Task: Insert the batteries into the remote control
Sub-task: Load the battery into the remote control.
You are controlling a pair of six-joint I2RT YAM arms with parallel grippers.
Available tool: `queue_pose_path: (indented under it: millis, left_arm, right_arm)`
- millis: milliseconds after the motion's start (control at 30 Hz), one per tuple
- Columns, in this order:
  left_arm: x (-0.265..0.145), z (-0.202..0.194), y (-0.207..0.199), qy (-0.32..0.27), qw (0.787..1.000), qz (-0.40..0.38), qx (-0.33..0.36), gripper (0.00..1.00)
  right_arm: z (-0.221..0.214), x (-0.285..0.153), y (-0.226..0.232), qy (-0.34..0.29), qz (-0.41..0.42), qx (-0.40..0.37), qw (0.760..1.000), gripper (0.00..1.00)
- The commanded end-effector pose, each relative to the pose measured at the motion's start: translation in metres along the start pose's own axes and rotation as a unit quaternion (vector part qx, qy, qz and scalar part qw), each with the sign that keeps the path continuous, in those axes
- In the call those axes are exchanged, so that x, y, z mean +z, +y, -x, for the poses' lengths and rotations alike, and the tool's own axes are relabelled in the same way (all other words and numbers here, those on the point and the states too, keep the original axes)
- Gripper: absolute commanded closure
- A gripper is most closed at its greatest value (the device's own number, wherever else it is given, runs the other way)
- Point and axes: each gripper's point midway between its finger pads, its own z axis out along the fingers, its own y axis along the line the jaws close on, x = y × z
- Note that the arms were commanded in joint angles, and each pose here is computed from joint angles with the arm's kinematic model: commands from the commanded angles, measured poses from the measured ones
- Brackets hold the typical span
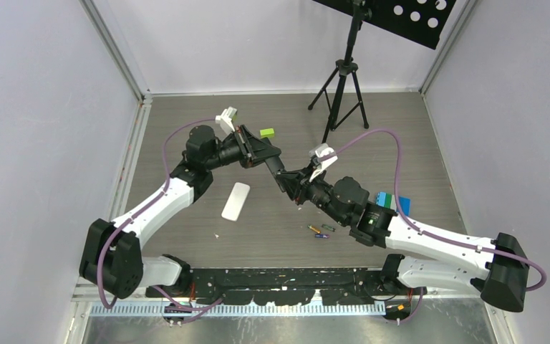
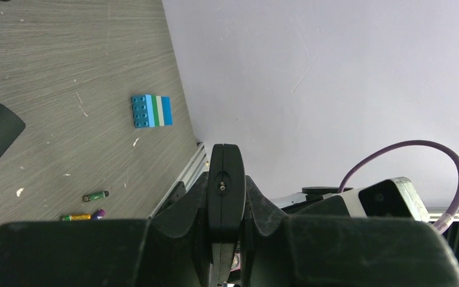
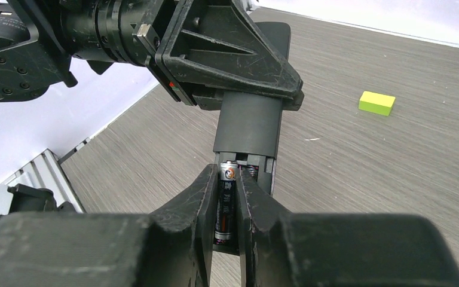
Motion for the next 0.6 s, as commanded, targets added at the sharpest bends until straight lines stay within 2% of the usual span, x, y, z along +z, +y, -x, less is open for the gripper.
queue_pose_path:
  millis: [0, 333, 567]
  left_arm:
    - [-0.014, 0.015, -0.074, -0.027, 0.992, -0.109, 0.050, 1.00]
    - [-0.016, -0.001, -0.047, -0.007, 0.995, -0.091, 0.048, 1.00]
    - [-0.017, -0.005, -0.043, 0.000, 0.995, -0.092, 0.050, 1.00]
  right_arm:
    - [-0.093, -0.012, -0.011, 0.157, -0.011, -0.005, 0.988, 0.76]
    - [-0.066, -0.003, -0.013, 0.142, -0.037, 0.016, 0.989, 0.71]
    - [-0.054, -0.003, -0.009, 0.135, -0.030, 0.032, 0.990, 0.66]
